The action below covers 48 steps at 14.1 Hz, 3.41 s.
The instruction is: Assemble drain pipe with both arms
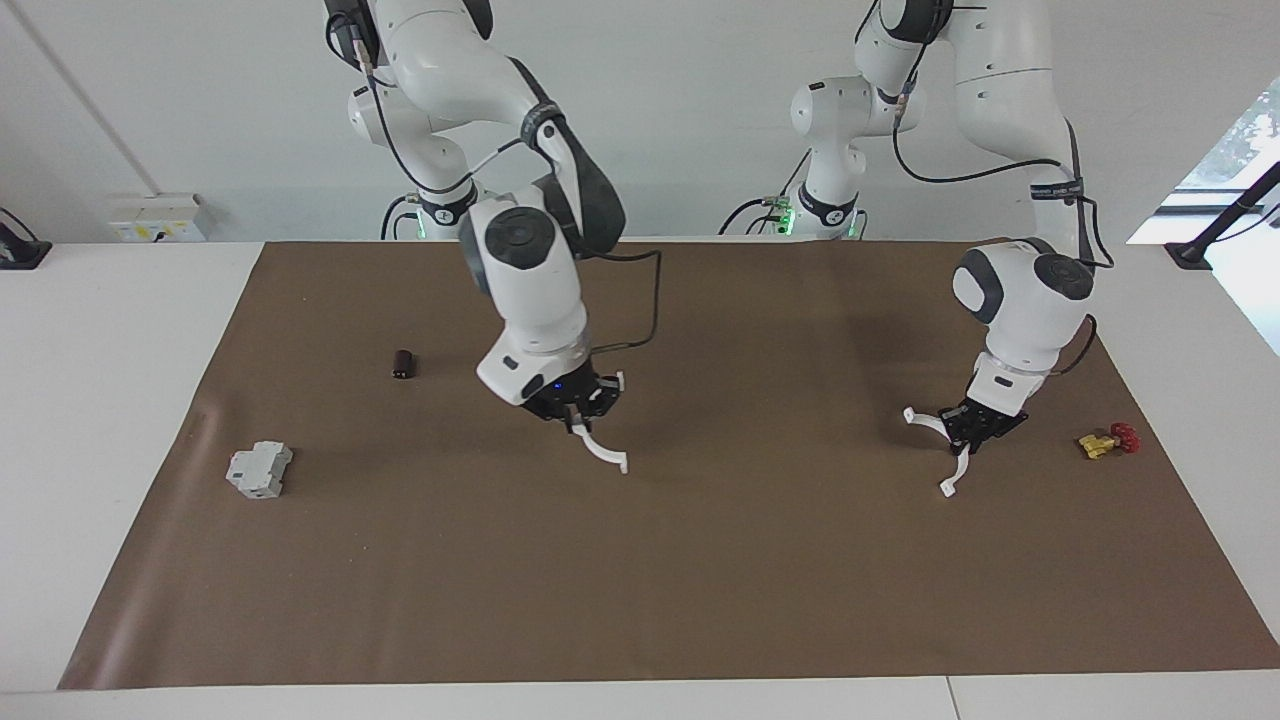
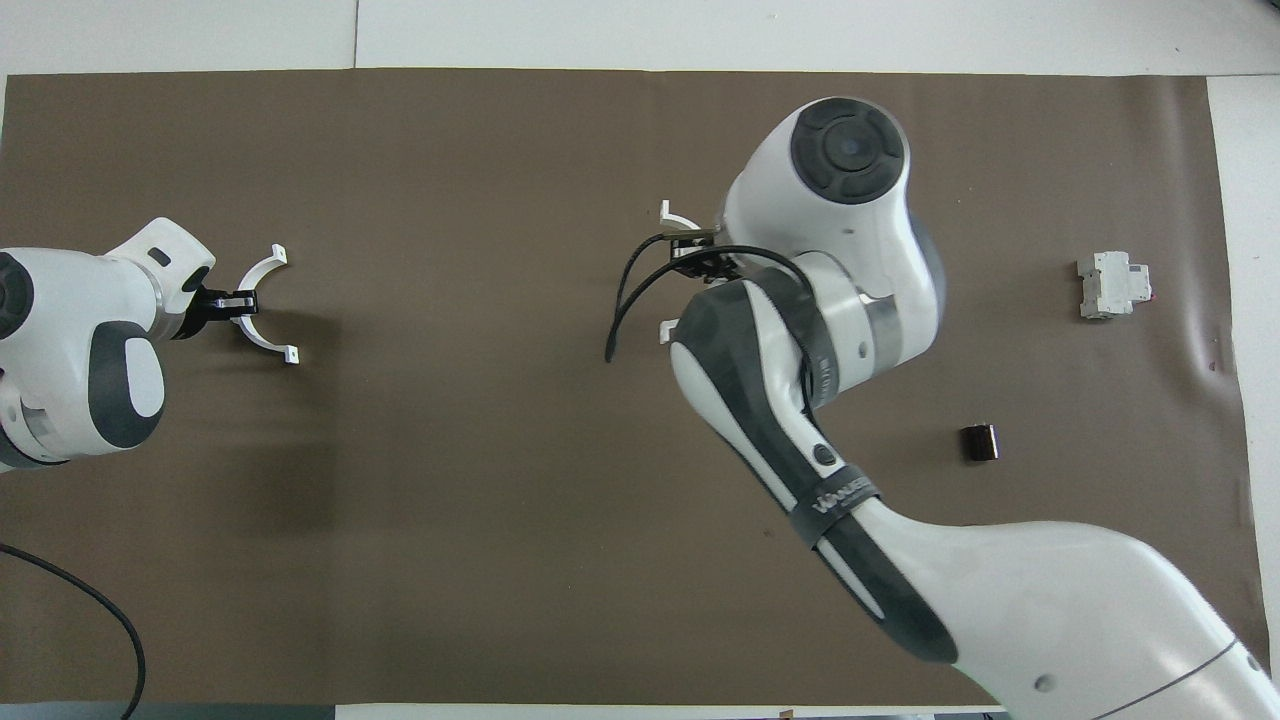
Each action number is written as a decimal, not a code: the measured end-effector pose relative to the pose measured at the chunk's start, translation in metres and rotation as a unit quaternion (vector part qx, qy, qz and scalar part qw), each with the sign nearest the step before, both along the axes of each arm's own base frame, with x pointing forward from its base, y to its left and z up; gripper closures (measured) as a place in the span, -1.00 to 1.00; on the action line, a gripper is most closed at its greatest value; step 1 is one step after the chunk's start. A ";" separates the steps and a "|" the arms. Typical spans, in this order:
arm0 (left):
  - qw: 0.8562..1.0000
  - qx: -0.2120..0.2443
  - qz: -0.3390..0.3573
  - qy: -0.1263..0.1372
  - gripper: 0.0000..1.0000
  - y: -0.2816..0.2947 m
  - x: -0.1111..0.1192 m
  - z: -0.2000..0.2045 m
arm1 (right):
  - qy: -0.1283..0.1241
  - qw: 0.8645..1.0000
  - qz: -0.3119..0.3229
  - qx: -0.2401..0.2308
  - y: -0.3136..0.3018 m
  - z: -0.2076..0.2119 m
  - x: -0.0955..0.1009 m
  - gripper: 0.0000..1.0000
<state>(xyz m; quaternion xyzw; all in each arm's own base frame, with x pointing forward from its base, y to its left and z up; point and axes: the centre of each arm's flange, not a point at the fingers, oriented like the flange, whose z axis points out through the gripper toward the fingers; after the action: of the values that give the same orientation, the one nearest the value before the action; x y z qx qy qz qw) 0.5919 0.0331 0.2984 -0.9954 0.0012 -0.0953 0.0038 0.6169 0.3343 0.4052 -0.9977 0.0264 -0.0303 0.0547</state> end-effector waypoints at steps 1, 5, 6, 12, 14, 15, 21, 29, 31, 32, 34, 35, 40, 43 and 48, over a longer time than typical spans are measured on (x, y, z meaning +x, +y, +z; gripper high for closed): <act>1.000 0.000 0.001 -0.002 0.59 0.001 0.000 0.002 | -0.009 1.000 -0.004 0.006 0.030 -0.010 -0.007 0.59; 1.000 -0.001 0.002 -0.003 0.59 0.002 0.000 0.036 | -0.030 0.999 0.017 -0.011 0.078 -0.047 -0.022 0.59; 1.000 -0.002 0.002 -0.002 0.59 0.002 -0.001 0.047 | -0.035 0.999 0.023 -0.025 0.075 -0.052 -0.020 0.59; 1.000 -0.005 0.000 0.011 0.59 0.000 -0.010 0.080 | -0.037 0.997 0.030 -0.059 0.061 -0.079 -0.010 0.59; 1.000 -0.005 -0.002 0.014 0.59 -0.002 -0.009 0.082 | -0.034 0.997 0.032 -0.061 0.063 -0.085 -0.012 0.59; 1.000 -0.006 -0.005 0.016 0.59 -0.006 -0.009 0.082 | -0.035 0.997 0.033 -0.060 0.063 -0.085 -0.012 0.59; 1.000 -0.009 -0.023 0.018 0.59 -0.051 -0.009 0.082 | -0.045 0.998 0.028 -0.037 0.066 -0.095 -0.014 0.59; 1.000 -0.026 -0.017 0.005 0.59 -0.150 -0.017 0.087 | -0.054 0.998 0.027 -0.029 0.068 -0.096 -0.014 -0.39; 0.999 -0.031 -0.012 0.003 0.59 -0.175 -0.019 0.084 | -0.061 0.998 0.020 -0.029 0.061 -0.077 -0.004 -0.84; 0.999 -0.031 -0.011 0.003 0.59 -0.191 -0.020 0.081 | -0.059 0.998 0.011 -0.033 0.050 -0.063 0.003 -0.99; 1.000 -0.022 -0.009 -0.002 0.59 -0.226 -0.021 0.074 | -0.048 0.998 0.003 -0.045 0.009 -0.028 0.020 -1.00; 1.000 -0.014 -0.004 -0.007 0.59 -0.245 -0.019 0.070 | -0.040 0.998 -0.001 -0.052 -0.020 -0.005 0.028 -1.00; 1.000 -0.002 -0.003 -0.010 0.59 -0.331 -0.014 0.035 | 0.003 0.997 -0.021 -0.075 -0.177 0.106 0.030 -1.00; 1.000 -0.001 -0.009 -0.008 0.59 -0.343 -0.015 0.024 | 0.029 0.996 -0.021 -0.079 -0.240 0.166 0.001 -1.00; 1.000 -0.001 -0.022 -0.007 0.59 -0.354 -0.023 0.009 | 0.063 0.995 -0.010 -0.079 -0.316 0.209 -0.038 -1.00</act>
<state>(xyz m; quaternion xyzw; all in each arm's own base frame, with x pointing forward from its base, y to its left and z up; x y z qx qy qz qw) 0.5693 -0.3209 0.3072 -0.9945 0.0227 -0.1024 0.0010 0.5790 0.0188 0.6143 -0.9985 0.0369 0.0301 -0.0261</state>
